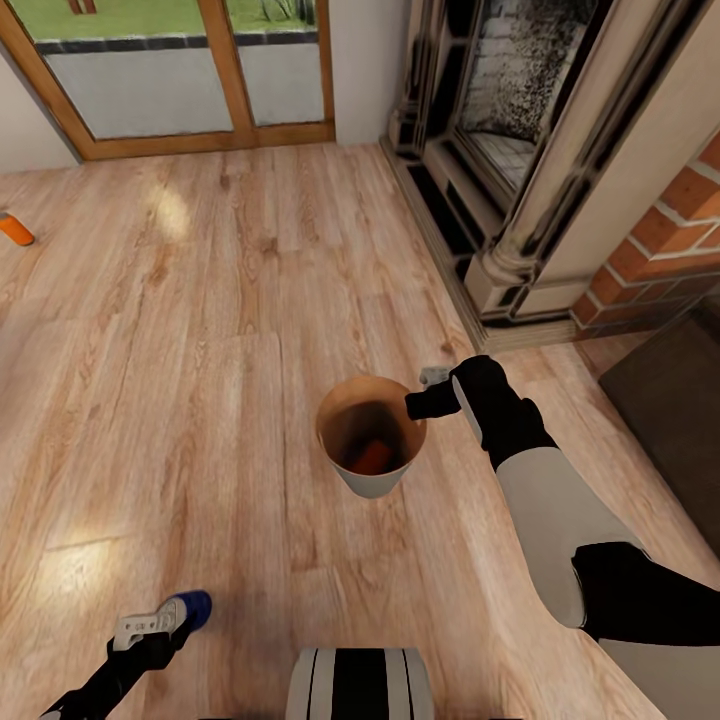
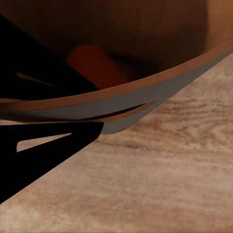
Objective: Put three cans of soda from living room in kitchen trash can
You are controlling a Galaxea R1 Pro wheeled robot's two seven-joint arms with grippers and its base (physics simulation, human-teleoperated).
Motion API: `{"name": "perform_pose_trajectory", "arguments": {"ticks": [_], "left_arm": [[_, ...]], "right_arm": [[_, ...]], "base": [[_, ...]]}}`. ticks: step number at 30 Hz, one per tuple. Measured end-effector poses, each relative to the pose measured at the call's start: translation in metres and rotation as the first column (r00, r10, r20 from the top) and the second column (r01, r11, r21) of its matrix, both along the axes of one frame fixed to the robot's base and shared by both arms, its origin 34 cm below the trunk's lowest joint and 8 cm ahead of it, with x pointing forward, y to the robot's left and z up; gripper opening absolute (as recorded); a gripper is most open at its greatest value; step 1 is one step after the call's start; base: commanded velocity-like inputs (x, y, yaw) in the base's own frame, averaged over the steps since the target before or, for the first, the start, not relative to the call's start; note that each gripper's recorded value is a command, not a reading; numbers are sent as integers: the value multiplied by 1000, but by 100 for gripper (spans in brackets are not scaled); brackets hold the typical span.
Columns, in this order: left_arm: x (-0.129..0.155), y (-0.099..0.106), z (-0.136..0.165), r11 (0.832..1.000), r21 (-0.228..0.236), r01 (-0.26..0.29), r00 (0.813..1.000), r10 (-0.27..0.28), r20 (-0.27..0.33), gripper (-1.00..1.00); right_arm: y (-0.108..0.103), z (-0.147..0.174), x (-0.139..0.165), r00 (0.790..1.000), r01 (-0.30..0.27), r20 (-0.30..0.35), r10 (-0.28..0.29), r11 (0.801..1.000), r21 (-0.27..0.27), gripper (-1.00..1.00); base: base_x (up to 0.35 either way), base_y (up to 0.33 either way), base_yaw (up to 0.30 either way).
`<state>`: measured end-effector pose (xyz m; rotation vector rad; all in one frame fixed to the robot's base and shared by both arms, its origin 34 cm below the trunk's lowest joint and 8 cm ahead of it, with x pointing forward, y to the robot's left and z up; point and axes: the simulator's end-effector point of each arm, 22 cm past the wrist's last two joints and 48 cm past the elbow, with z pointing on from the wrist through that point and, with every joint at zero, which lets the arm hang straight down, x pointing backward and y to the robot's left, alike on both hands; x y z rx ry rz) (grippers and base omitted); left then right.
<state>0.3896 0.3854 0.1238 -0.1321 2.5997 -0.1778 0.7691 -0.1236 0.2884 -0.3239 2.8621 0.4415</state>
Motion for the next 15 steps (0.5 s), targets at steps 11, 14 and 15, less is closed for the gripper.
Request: {"name": "perform_pose_trajectory", "arguments": {"ticks": [11, 14, 15], "left_arm": [[-2, 0, -1, 1000, 0, 0, 1000, 0, -4, 100], [-1, 0, -1, 1000, 0, 0, 1000, 0, -1, -100], [-1, 0, -1, 1000, 1, -1, 1000, 1, -1, -100]], "right_arm": [[-1, -3, -1, 1000, -1, -3, 1, 1000, -6, -100], [-1, -3, -1, 1000, -1, -2, 1, 1000, -8, -100], [-1, -3, -1, 1000, -1, -2, 1, 1000, -7, -100]], "base": [[0, 0, 0], [0, 0, 0], [0, 0, 0]]}}
